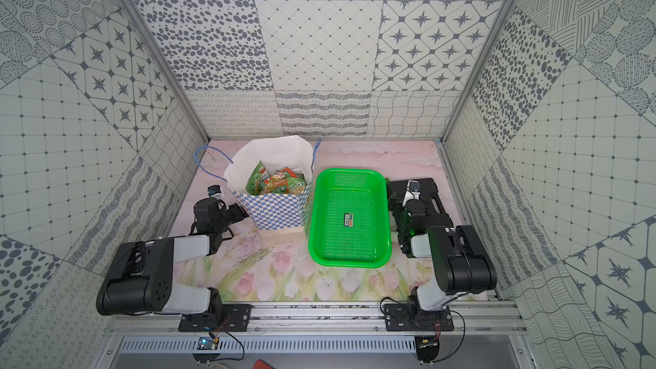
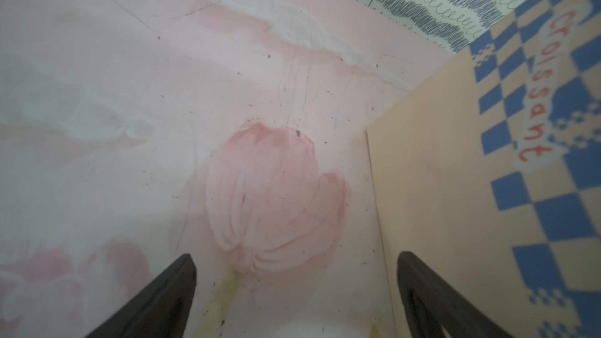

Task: Place the condiment packets inside the bag
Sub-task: Reset both arms

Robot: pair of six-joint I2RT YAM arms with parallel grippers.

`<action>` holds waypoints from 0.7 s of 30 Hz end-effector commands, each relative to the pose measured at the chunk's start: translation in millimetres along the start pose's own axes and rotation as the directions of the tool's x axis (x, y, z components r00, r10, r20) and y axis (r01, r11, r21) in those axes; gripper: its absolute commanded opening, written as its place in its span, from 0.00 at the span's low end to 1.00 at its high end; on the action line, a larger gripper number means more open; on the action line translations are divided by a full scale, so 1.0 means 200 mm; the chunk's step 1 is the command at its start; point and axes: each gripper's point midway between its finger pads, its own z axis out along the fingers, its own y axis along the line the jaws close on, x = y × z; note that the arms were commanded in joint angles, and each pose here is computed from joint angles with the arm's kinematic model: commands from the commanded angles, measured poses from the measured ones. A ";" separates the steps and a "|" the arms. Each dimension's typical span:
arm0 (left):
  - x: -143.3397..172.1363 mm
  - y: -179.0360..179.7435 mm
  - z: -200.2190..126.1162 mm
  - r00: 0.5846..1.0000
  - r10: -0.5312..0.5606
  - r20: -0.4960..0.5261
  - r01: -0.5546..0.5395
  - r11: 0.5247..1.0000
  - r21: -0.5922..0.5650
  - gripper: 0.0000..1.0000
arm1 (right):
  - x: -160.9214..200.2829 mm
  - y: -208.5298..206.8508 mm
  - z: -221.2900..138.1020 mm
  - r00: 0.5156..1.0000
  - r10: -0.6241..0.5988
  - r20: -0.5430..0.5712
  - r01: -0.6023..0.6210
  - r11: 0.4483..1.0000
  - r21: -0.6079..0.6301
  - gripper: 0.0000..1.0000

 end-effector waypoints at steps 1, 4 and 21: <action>-0.11 -0.15 0.00 0.971 0.188 0.146 -0.201 0.977 0.077 1.00 | -0.07 0.03 0.03 1.000 -0.013 0.016 0.013 1.000 -0.019 0.97; -0.09 -0.16 0.04 0.969 0.212 0.127 -0.223 0.972 0.073 1.00 | -0.06 0.03 0.03 1.000 -0.014 0.012 0.014 1.000 -0.019 0.97; -0.04 -0.19 0.11 0.956 0.281 0.079 -0.284 0.959 0.026 1.00 | -0.06 0.04 0.03 1.000 -0.015 0.011 0.015 1.000 -0.020 0.97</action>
